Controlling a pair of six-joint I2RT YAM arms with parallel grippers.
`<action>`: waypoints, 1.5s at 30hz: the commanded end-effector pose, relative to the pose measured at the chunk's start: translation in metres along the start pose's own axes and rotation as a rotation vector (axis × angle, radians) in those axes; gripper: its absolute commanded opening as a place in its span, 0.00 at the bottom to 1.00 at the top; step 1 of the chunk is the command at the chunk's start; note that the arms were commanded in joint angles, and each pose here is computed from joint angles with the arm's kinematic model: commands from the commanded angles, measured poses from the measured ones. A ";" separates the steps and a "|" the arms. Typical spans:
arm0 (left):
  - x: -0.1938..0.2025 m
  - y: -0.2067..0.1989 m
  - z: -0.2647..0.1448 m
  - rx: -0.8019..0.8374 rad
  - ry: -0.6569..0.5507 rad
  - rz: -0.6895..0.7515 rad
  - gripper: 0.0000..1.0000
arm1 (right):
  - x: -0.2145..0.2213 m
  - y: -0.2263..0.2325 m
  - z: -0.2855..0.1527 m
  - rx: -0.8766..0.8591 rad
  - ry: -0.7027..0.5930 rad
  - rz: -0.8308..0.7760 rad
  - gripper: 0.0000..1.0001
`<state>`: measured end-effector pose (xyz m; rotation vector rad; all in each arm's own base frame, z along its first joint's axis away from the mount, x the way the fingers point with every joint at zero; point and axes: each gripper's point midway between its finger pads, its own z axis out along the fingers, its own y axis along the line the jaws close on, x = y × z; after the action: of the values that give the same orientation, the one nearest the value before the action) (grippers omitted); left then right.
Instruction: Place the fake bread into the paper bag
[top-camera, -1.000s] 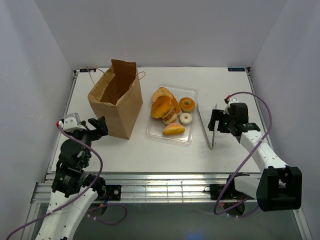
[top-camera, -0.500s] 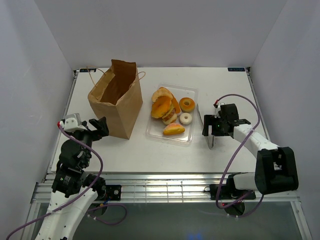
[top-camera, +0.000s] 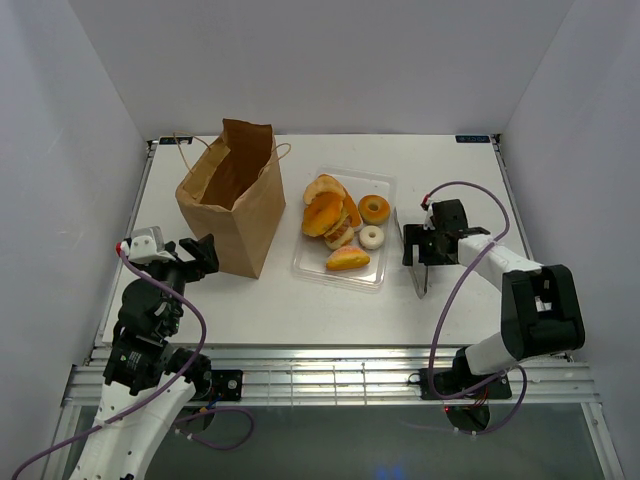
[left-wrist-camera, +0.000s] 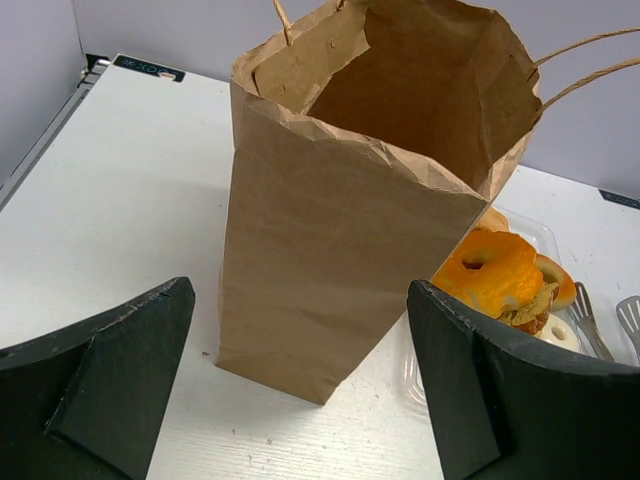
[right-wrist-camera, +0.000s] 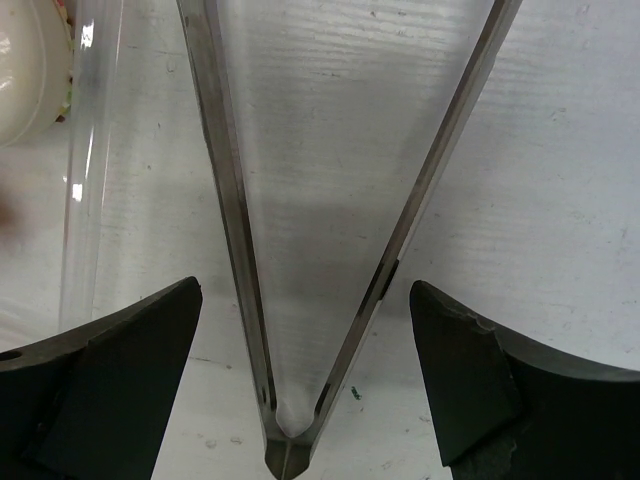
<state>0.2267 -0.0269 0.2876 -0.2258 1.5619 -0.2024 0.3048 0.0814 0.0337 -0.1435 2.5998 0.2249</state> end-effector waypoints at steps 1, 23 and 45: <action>-0.005 -0.006 0.001 0.028 -0.019 -0.002 0.98 | -0.032 0.002 0.002 0.006 -0.076 -0.023 0.90; -0.002 -0.010 0.002 0.049 -0.007 0.005 0.98 | -0.034 -0.006 0.031 0.108 -0.051 -0.065 0.92; -0.001 -0.011 0.001 0.056 -0.005 0.006 0.98 | -0.034 -0.004 0.028 0.098 -0.058 -0.050 0.72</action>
<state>0.2269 -0.0339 0.2908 -0.1964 1.5532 -0.2330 0.3419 0.0794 0.0194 -0.1652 2.5694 0.0574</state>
